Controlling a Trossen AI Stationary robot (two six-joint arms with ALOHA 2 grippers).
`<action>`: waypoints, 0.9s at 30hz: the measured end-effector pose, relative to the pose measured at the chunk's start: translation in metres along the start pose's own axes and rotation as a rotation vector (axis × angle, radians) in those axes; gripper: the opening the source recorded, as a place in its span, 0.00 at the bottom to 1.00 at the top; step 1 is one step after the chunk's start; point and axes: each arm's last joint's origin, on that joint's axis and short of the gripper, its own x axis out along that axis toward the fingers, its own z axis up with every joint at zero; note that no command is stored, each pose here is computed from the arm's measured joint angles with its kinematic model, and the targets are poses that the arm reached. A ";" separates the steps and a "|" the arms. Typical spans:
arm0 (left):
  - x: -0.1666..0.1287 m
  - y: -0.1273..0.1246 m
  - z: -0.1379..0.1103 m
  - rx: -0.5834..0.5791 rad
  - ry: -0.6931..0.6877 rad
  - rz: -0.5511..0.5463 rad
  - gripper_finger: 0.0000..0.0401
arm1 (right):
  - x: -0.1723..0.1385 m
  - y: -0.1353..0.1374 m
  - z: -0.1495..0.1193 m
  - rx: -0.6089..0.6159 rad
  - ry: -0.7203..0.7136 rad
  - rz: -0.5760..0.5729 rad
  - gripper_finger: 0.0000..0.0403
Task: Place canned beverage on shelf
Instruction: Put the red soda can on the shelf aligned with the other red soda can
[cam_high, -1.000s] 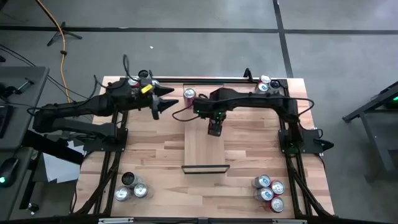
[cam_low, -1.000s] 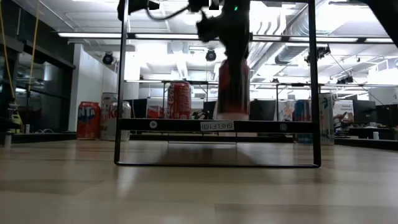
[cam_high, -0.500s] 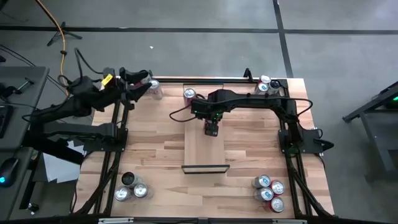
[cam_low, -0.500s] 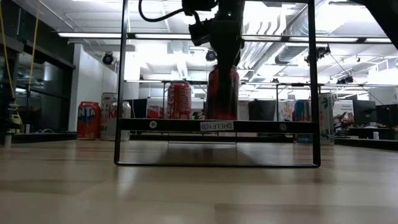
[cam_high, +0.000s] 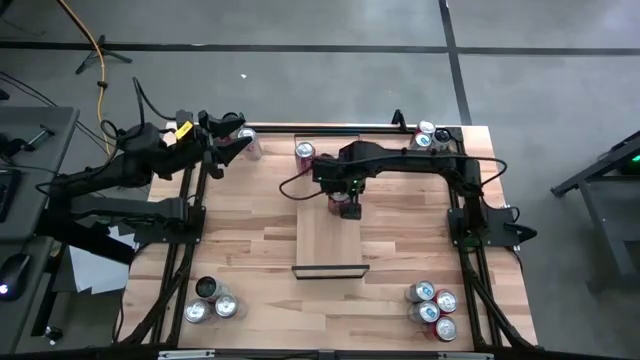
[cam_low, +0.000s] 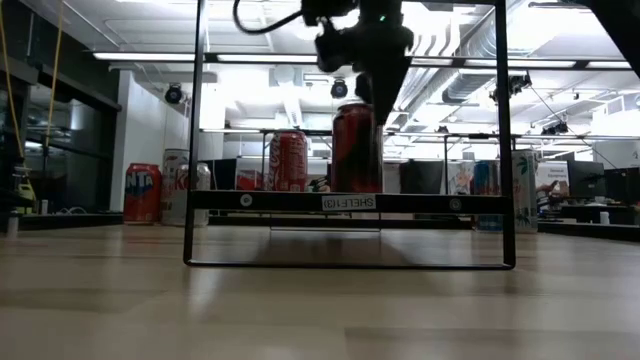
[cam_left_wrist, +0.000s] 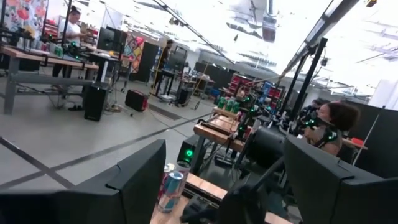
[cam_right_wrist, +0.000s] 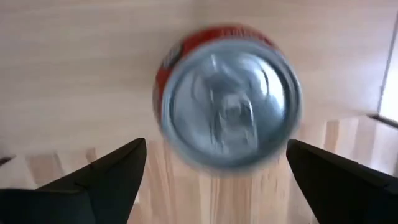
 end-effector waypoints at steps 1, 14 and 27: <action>0.000 0.000 0.000 0.000 -0.001 0.000 0.67 | -0.006 -0.002 -0.003 0.008 -0.008 0.000 0.92; -0.001 0.000 0.000 -0.008 -0.002 0.000 0.67 | -0.050 -0.022 -0.025 0.772 -0.148 0.061 0.93; 0.000 0.000 0.000 -0.002 -0.001 0.000 0.67 | -0.045 0.013 -0.011 1.077 -0.244 0.044 0.93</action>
